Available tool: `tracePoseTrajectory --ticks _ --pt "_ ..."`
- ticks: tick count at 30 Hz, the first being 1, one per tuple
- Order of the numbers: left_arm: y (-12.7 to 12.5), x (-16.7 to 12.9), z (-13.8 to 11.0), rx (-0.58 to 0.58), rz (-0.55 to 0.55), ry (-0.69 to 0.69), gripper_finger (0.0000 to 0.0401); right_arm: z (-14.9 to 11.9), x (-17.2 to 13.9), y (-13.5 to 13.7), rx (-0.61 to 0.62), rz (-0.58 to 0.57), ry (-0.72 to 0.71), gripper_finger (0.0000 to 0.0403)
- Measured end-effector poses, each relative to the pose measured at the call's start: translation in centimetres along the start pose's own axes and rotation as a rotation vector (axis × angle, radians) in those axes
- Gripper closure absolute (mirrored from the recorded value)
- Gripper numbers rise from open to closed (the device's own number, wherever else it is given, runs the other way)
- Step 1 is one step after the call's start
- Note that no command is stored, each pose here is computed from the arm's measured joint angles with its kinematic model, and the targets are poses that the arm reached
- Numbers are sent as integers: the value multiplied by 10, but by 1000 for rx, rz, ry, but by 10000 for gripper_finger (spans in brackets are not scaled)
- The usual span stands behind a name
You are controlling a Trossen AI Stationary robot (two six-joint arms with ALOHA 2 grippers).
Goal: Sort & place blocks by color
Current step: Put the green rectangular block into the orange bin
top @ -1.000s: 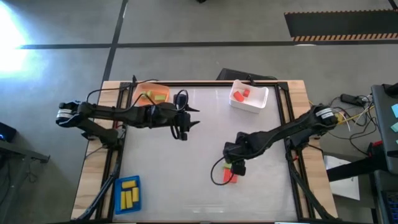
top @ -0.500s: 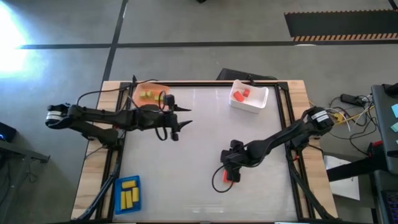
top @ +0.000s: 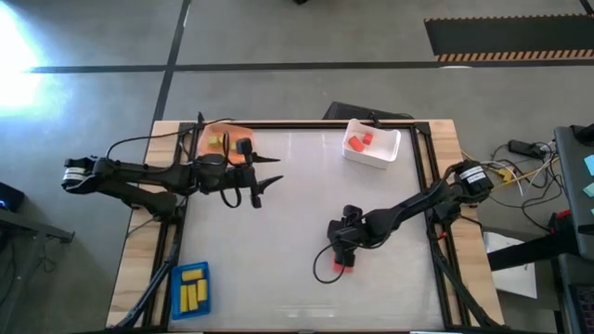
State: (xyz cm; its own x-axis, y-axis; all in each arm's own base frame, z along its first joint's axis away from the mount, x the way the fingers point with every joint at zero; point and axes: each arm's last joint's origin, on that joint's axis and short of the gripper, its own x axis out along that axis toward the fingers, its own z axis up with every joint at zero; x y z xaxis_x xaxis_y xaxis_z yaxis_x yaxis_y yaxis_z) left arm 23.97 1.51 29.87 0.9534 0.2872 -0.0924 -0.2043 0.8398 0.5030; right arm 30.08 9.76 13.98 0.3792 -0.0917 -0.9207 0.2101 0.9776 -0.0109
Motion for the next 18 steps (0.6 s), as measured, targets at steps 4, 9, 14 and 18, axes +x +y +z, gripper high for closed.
tracePoseTrajectory --ticks 4,9,14,18 --pt "-1 0 -1 2 -3 5 205 0 1 -3 33 -4 4 234" --pt "-1 1 -2 3 -4 8 205 2 -7 -3 94 9 -2 253" --pt "-2 1 -4 5 -7 12 205 8 -24 -4 200 4 -4 244" --pt "-3 1 -4 5 -8 15 205 9 -28 -3 304 14 8 220"
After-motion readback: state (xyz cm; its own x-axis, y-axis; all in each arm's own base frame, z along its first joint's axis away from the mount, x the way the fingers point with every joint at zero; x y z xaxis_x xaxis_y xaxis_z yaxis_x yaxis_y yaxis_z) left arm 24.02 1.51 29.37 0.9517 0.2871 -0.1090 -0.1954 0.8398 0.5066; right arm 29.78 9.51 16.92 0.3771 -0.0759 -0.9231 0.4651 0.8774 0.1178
